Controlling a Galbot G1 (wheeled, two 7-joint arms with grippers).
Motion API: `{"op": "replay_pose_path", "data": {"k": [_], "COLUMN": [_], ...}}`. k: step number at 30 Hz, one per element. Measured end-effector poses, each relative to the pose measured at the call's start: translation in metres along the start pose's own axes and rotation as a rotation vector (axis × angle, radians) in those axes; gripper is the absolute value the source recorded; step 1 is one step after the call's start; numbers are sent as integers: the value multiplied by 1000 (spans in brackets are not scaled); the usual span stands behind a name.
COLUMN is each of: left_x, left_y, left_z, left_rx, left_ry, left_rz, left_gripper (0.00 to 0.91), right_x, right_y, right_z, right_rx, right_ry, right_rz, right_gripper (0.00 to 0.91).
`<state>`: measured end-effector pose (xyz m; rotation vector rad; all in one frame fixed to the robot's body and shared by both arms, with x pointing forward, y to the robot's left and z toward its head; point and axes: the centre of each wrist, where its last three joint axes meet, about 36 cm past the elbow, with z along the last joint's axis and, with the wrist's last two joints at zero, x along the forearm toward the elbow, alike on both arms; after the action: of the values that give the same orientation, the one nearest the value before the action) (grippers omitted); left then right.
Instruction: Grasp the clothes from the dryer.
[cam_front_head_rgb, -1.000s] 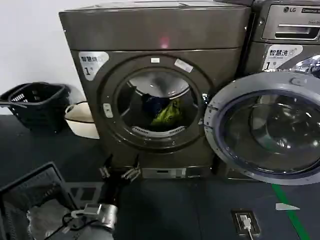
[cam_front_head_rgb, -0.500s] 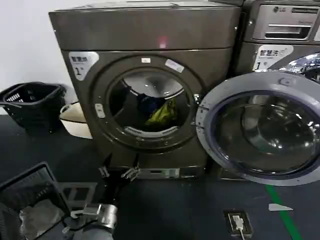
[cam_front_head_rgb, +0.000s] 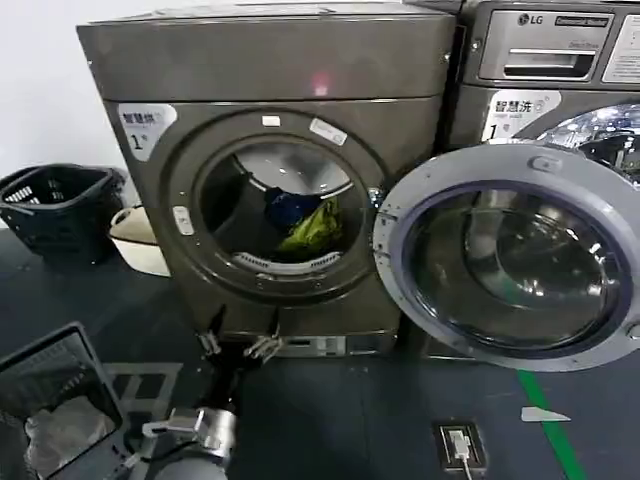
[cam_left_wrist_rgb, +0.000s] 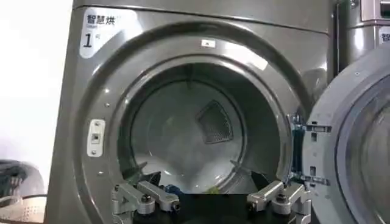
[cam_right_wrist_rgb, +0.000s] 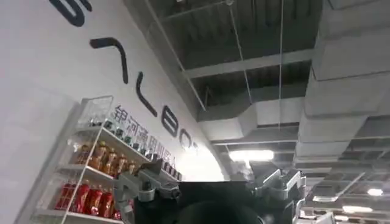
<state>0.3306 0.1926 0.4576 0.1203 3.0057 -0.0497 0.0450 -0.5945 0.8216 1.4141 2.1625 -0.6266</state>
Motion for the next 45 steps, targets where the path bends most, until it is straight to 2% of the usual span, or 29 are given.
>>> {"op": "replay_pose_path", "data": {"k": [36, 45], "left_x": [-34, -35], "left_y": [12, 13], "left_z": [-13, -14], "left_rx": [2, 2], "left_ry": [-56, -59], "left_rz": [-36, -40], "left_gripper": [907, 907], "right_x": [0, -1], "right_y": [-3, -4], "right_z": [4, 5], "right_rx": [-2, -6], "right_ry": [-134, -144], "right_rz": [-8, -7], "right_gripper": [907, 907]}}
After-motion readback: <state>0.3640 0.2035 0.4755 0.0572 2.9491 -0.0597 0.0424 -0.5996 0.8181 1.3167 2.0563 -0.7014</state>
